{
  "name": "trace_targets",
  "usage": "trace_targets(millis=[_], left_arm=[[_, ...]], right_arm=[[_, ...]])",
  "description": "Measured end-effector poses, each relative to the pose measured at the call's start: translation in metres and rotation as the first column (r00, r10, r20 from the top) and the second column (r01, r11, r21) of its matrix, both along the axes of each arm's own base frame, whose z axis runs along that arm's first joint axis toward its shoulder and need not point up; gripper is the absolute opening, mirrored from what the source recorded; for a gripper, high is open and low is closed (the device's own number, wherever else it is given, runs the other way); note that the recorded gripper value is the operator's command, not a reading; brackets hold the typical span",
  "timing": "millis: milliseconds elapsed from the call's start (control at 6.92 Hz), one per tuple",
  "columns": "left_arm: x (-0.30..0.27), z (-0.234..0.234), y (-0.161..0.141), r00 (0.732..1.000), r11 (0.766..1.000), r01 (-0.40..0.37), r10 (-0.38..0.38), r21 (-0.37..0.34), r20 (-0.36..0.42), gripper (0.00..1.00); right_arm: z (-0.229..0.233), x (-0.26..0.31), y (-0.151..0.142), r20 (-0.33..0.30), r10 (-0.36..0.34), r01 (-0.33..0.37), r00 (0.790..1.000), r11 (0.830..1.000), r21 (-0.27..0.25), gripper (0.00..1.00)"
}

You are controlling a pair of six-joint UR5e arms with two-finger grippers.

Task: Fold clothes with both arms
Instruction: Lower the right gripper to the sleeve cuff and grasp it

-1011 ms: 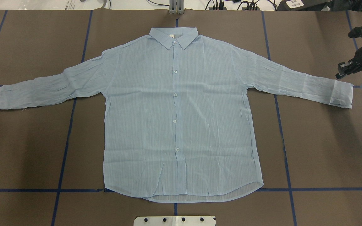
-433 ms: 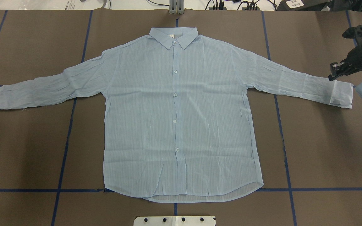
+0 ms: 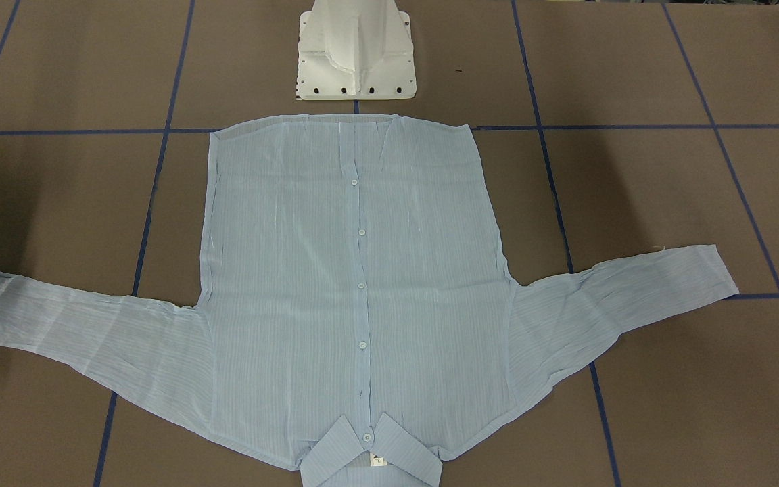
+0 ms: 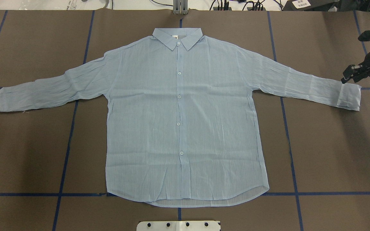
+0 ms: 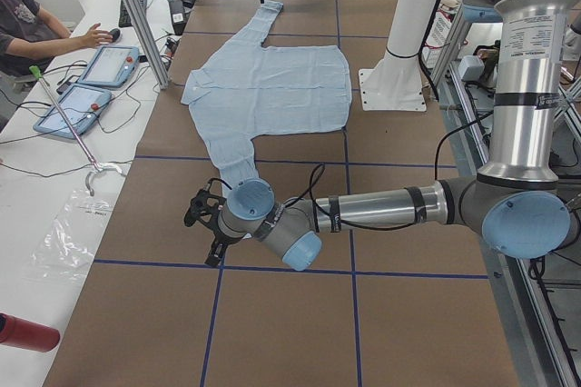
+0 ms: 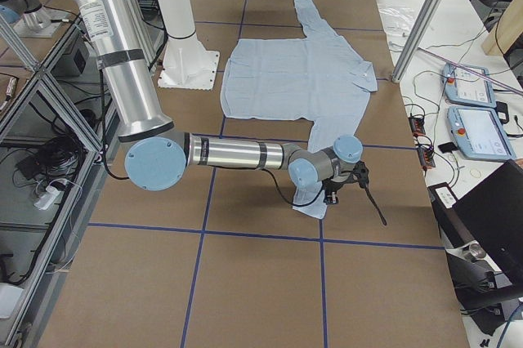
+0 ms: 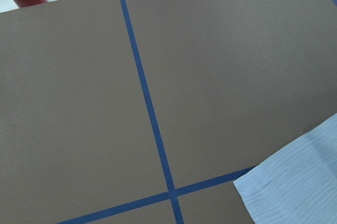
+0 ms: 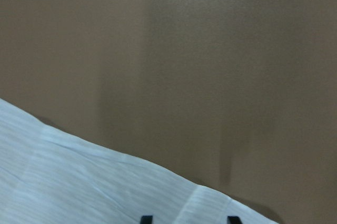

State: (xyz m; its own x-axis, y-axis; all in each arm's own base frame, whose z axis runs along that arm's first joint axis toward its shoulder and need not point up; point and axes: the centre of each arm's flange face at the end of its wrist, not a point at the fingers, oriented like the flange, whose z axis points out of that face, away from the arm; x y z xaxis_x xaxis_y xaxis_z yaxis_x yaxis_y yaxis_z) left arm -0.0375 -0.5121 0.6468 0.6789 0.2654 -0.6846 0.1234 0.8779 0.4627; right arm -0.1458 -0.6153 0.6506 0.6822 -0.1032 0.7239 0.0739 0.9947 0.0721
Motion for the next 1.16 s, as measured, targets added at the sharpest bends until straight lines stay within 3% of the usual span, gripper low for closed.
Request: trace_targets(millis=[144, 433, 867, 1011, 1156], left_arm=[[0.0, 0.0, 0.0, 1.0, 1.0, -0.001, 0.001, -0.001, -0.001, 1.0], [0.0, 0.0, 0.0, 1.0, 1.0, -0.001, 0.001, 0.0, -0.001, 1.0], [0.0, 0.0, 0.0, 1.0, 1.0, -0.001, 0.001, 0.002, -0.001, 1.0], [0.0, -0.001, 0.0, 1.0, 1.0, -0.001, 0.001, 0.002, -0.001, 1.0], [0.0, -0.001, 0.0, 1.0, 1.0, -0.001, 0.001, 0.003, -0.001, 1.0]], right_arm=[[0.008, 0.007, -0.001, -0.006, 0.008, -0.008, 1.0, 1.0, -0.01, 1.0], [0.024, 0.01, -0.002, -0.018, 0.008, -0.008, 1.0, 0.999, -0.033, 0.77], [0.042, 0.006, -0.002, -0.04, 0.0, -0.003, 0.999, 0.998, -0.061, 0.62], [0.046, 0.005, -0.002, -0.048, -0.001, -0.002, 0.999, 0.998, -0.065, 0.43], [0.049, 0.004, -0.001, -0.052, -0.003, -0.001, 0.999, 0.997, -0.071, 0.0]])
